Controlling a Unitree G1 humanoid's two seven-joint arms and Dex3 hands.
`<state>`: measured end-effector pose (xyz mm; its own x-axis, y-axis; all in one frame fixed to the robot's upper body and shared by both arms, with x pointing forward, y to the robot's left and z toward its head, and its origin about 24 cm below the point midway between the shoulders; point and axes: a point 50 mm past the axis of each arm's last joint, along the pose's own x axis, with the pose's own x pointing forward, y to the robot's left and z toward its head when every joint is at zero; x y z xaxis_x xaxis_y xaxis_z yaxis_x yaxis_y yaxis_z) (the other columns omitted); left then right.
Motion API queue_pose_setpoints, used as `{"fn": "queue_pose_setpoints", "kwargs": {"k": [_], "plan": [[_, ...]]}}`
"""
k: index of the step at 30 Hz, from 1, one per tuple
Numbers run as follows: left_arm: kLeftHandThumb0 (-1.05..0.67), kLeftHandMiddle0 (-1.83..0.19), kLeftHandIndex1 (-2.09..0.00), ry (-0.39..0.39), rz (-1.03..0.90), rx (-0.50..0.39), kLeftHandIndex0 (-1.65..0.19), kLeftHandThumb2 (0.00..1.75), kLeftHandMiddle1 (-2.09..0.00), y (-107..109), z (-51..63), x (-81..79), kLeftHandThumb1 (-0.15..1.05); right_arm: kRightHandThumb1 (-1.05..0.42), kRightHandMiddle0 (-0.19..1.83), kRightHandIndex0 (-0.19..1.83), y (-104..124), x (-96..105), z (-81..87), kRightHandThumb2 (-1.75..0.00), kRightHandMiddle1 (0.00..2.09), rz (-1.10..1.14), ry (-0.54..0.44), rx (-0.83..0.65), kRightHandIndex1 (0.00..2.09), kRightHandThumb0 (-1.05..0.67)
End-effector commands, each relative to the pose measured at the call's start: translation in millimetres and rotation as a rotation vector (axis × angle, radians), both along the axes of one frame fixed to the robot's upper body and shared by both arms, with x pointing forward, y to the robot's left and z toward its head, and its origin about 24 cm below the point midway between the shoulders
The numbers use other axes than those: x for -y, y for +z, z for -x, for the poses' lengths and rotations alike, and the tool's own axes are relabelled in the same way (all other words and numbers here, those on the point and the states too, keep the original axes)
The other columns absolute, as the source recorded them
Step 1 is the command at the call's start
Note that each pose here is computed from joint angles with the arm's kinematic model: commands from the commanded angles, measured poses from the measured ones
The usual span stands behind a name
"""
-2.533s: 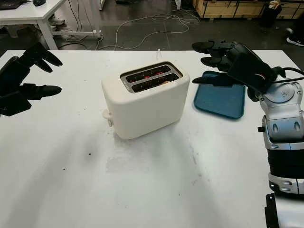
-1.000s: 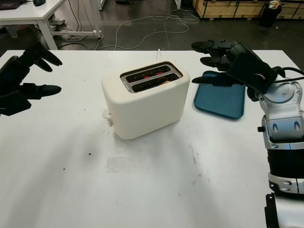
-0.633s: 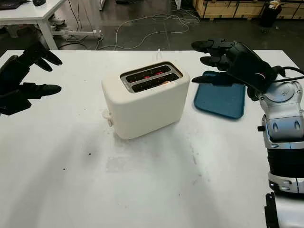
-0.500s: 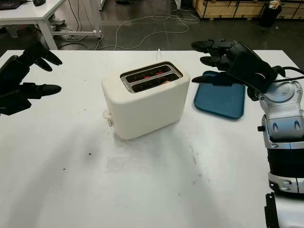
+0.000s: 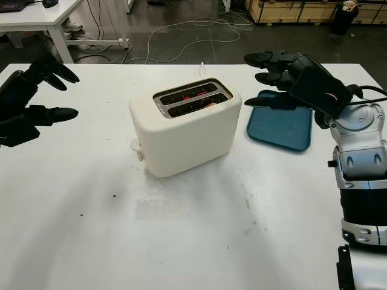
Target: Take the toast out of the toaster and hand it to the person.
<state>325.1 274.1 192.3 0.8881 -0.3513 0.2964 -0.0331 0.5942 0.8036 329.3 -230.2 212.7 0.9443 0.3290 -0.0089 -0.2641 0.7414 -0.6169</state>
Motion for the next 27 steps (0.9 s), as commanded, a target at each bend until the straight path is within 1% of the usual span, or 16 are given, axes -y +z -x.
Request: {"fn": "queue_pose_setpoints", "kwargs": {"k": [1, 5, 8, 13, 18, 21, 27], "plan": [[-1.05, 0.0, -1.47, 0.003, -0.006, 0.025, 0.0, 0.34, -1.62, 4.6, 0.7, -2.2, 0.92, -0.77, 0.46, 0.46, 5.2, -1.8, -0.1, 0.0, 0.01, -0.007, 0.02, 0.029, 0.01, -0.53], [-1.05, 0.0, -1.49, 0.008, 0.0, 0.026, 0.0, 0.33, -1.63, 4.6, 0.9, -2.1, 0.92, -0.76, 0.46, 0.46, 5.6, -2.6, 0.1, 0.0, 0.01, 0.001, 0.002, 0.028, 0.01, -0.55], [-1.05, 0.0, -1.48, -0.001, 0.016, 0.023, 0.0, 0.31, -1.62, 4.0, 0.9, -2.1, 0.92, -0.77, 0.46, 0.46, 5.6, -2.2, 0.2, 0.0, 0.01, 0.009, 0.012, 0.029, 0.01, -0.54], [-1.05, 0.0, -1.48, 0.006, 0.014, 0.02, 0.0, 0.31, -1.63, 4.6, 0.9, -2.4, 0.92, -0.76, 0.46, 0.46, 5.7, -1.9, 0.2, 0.0, 0.01, 0.003, 0.004, 0.026, 0.02, -0.56], [-1.05, 0.0, -1.48, 0.002, 0.03, 0.023, 0.0, 0.3, -1.64, 3.8, 1.2, -2.3, 0.92, -0.76, 0.46, 0.45, 4.6, -1.9, 0.1, 0.0, 0.0, -0.015, 0.009, 0.016, 0.01, -0.53], [-1.05, 0.0, -1.48, -0.001, 0.046, 0.039, 0.0, 0.29, -1.64, 3.9, 1.6, -1.9, 0.92, -0.76, 0.46, 0.46, 4.9, -1.9, 0.2, 0.0, 0.0, -0.003, 0.003, 0.02, 0.01, -0.56], [-1.05, -0.01, -1.54, 0.006, 0.086, 0.054, 0.0, 0.29, -1.67, 3.1, 1.5, -2.1, 0.92, -0.76, 0.46, 0.45, 3.9, -1.7, -0.2, 0.0, 0.0, -0.022, 0.014, 0.01, 0.01, -0.55]]}}
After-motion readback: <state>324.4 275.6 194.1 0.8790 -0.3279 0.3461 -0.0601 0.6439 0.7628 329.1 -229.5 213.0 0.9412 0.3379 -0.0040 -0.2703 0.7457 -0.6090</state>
